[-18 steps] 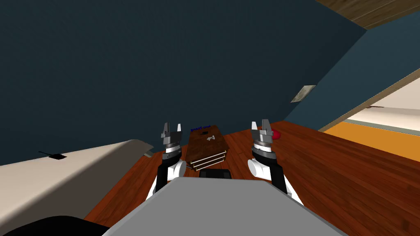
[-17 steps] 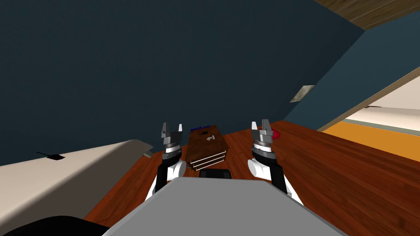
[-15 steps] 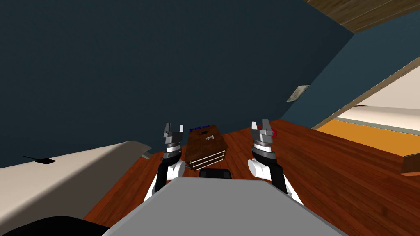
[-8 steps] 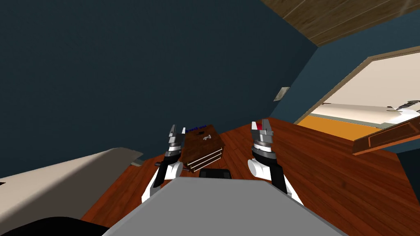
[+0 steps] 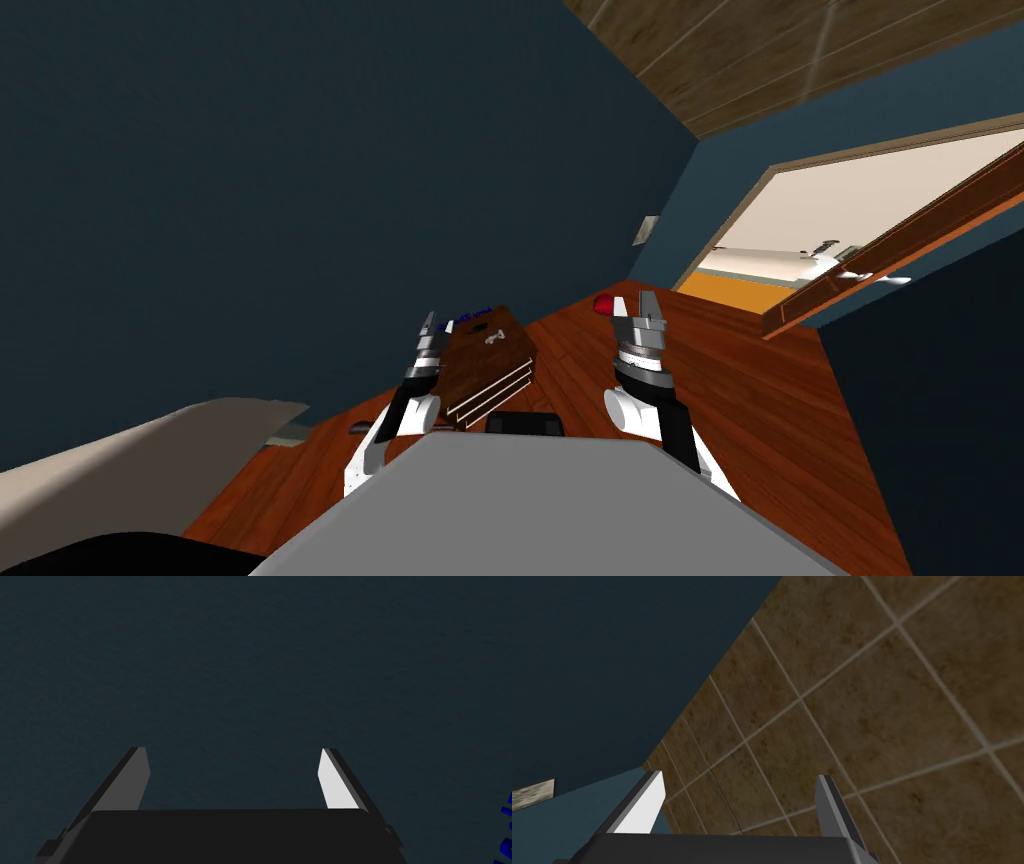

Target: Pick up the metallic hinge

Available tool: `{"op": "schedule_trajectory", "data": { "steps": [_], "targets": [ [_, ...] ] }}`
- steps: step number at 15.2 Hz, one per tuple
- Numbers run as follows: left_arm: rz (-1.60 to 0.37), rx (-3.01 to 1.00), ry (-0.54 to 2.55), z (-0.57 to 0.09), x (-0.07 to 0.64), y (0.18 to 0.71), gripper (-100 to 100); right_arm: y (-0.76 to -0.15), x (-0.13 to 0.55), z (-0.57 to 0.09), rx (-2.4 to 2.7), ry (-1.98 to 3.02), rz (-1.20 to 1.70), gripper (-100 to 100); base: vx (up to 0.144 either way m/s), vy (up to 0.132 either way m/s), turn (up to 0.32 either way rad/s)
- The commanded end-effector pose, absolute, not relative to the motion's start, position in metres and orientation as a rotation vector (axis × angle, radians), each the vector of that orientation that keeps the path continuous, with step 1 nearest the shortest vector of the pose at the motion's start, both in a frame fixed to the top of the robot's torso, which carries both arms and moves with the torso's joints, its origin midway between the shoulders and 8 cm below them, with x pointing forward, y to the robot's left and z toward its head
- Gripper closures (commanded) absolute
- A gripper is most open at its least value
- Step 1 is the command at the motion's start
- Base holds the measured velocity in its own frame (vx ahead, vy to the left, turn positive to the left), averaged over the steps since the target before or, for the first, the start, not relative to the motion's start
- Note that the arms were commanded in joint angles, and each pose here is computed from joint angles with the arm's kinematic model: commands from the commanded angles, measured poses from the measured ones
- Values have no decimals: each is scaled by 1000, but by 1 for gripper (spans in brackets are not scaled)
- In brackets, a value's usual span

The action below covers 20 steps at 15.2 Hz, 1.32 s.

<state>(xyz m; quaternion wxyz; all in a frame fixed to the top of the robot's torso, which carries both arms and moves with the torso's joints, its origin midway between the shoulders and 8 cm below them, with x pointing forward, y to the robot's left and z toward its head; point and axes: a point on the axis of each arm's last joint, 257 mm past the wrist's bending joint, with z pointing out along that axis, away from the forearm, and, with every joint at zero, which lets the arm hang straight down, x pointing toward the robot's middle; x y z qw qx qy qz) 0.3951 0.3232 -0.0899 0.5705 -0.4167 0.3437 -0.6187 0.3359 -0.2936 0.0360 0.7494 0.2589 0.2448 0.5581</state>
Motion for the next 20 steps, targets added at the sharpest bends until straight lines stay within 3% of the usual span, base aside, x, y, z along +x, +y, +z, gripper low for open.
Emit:
{"op": "schedule_trajectory", "data": {
  "steps": [1, 20],
  "targets": [
    [-1428, -1030, 833, -110, 402, 334, -100, -294, 336, 36, 566, 535, 1220, 0, -12, -7, -230],
    [-1125, -1583, 901, -294, 404, 478, -100, -294, 336, 36, 566, 535, 1220, 0, 3, -5, -257]
  ]
}}
